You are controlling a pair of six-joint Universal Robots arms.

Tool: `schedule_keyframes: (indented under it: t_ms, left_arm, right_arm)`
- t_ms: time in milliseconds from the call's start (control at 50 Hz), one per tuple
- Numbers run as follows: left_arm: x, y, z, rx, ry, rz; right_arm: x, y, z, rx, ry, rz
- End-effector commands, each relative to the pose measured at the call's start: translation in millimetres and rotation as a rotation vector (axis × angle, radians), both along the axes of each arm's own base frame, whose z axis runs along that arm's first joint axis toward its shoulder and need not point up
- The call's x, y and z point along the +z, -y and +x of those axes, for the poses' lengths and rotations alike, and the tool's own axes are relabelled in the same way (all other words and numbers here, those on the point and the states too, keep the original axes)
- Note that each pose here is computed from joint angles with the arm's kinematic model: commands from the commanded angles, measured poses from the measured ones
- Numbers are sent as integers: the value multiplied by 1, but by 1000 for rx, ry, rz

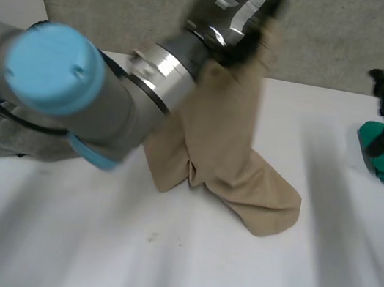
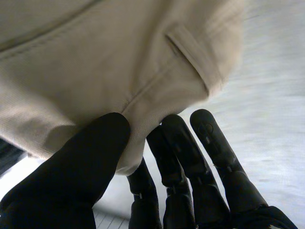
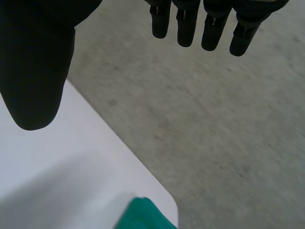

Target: Fold the laundry.

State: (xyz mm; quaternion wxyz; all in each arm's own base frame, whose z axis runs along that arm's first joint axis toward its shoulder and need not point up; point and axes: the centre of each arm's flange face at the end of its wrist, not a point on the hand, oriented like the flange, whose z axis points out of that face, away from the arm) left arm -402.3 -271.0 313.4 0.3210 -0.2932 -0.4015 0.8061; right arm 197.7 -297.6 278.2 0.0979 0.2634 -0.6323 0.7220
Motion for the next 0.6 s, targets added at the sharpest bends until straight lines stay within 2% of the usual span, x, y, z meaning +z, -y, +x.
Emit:
schedule_keyframes:
  t_ms: [20,180,300,380,440,540,600]
  left_arm:
    - [-63,-87,-62,-399,83,204]
    - [-91,-108,-61,-442,161,273]
    - [-43,-113,-42,-420,106,196]
    - [-12,-77,-9,-303,61,156]
    - [-13,-52,7,-235,68,176]
    - [-44,-7,36,-104,166,367]
    - [-75,16,37,-51,240,468]
  right_arm:
    - [4,24,-43,-131,61,-2]
    - [-6,47,-66,-191,46,30]
    - [-16,57,-59,-132,1,86]
    - [-10,50,-51,-95,-8,146]
    - [-5,41,-38,-60,-11,197]
    - [-15,36,-25,-1,-8,370]
    - [-30,42,-22,9,8,454]
